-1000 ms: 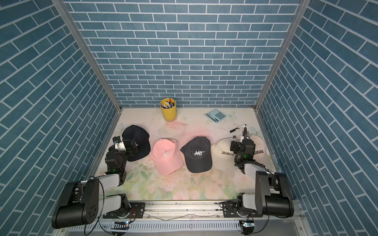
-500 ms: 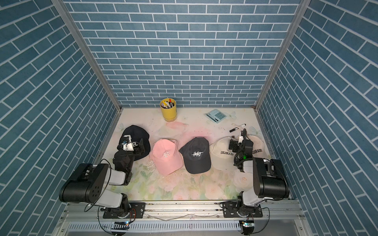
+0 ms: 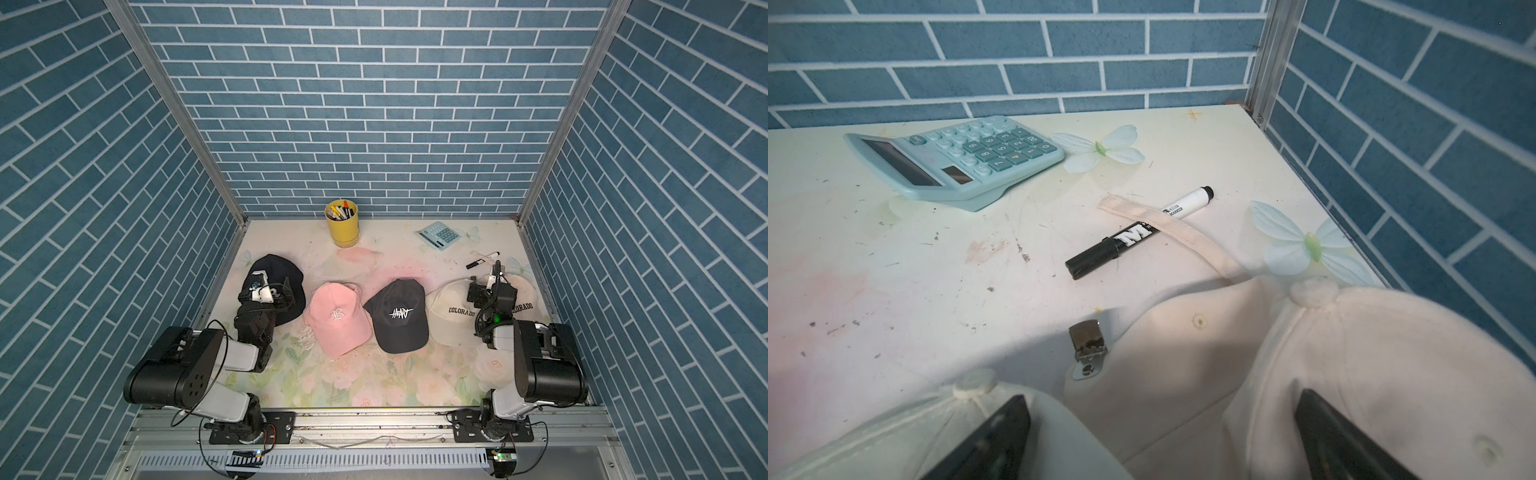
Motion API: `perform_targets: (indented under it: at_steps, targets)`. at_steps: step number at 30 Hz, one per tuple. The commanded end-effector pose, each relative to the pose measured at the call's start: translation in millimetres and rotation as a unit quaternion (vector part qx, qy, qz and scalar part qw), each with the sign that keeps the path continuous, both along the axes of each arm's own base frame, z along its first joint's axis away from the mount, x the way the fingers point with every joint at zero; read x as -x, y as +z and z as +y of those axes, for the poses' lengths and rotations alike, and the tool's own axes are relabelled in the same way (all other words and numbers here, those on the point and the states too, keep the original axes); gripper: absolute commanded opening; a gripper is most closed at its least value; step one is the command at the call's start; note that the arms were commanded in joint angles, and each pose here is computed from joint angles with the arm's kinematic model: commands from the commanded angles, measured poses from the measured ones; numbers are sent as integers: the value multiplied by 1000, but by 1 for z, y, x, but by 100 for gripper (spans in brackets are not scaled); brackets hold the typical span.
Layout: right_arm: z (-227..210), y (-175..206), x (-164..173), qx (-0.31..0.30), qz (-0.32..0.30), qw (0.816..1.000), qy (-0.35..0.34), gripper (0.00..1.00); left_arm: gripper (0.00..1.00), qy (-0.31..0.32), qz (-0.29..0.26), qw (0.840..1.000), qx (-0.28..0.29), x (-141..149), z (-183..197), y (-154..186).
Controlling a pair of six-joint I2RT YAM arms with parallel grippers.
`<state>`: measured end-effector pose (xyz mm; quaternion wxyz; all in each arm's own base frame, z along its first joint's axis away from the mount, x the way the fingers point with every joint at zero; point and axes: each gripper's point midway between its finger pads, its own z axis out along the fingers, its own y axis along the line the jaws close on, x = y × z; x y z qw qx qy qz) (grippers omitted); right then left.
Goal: Open the adjustable buckle of the baseball cap
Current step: Reset both arms
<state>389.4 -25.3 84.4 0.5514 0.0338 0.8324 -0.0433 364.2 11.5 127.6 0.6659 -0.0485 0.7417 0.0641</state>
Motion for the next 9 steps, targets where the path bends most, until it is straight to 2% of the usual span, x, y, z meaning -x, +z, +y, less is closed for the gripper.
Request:
perform_targets:
  at_steps: [1, 9]
  targets:
    - [-2, 0, -4, -1, 2, 1000, -8, 99, 100, -1, -6, 1000, 4, -5, 1, 5]
    - [-2, 2, -4, 0, -2, 1000, -8, 99, 100, -4, -5, 1000, 5, -5, 1, 5]
